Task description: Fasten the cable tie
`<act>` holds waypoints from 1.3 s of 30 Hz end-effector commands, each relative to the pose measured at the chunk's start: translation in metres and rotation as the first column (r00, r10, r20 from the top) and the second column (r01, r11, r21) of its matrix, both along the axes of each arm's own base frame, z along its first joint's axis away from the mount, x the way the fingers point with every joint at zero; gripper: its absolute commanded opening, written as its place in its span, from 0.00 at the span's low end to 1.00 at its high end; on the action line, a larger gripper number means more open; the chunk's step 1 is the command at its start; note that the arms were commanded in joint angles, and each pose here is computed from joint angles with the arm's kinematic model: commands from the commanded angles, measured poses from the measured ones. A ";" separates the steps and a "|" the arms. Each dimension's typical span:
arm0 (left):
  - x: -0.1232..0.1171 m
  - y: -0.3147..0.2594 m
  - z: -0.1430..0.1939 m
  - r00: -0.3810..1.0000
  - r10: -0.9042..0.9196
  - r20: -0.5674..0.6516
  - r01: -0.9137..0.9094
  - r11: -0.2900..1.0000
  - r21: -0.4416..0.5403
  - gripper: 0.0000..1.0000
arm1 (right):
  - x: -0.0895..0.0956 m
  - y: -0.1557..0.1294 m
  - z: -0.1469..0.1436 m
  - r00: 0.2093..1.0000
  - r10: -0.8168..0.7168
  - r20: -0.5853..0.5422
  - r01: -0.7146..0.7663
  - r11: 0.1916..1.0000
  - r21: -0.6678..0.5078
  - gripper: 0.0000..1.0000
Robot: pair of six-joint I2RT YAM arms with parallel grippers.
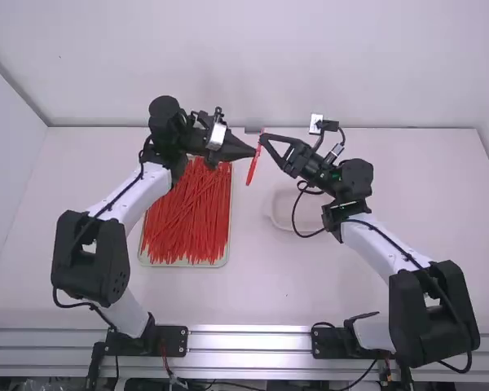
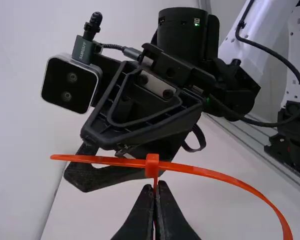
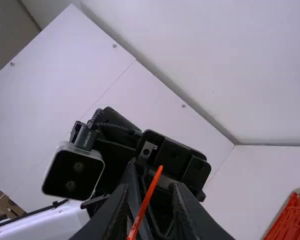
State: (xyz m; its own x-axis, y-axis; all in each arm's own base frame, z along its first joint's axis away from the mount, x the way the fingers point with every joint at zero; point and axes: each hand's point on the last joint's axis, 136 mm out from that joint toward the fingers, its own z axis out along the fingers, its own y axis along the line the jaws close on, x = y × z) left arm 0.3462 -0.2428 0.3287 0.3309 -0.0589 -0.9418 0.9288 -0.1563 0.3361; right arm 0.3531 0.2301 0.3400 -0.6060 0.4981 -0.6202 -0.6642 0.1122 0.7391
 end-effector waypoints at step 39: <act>-0.010 -0.010 -0.018 0.989 -0.049 -0.139 0.053 0.998 0.027 0.02 | -0.013 0.005 0.020 0.994 0.058 0.091 -0.058 0.998 0.004 0.00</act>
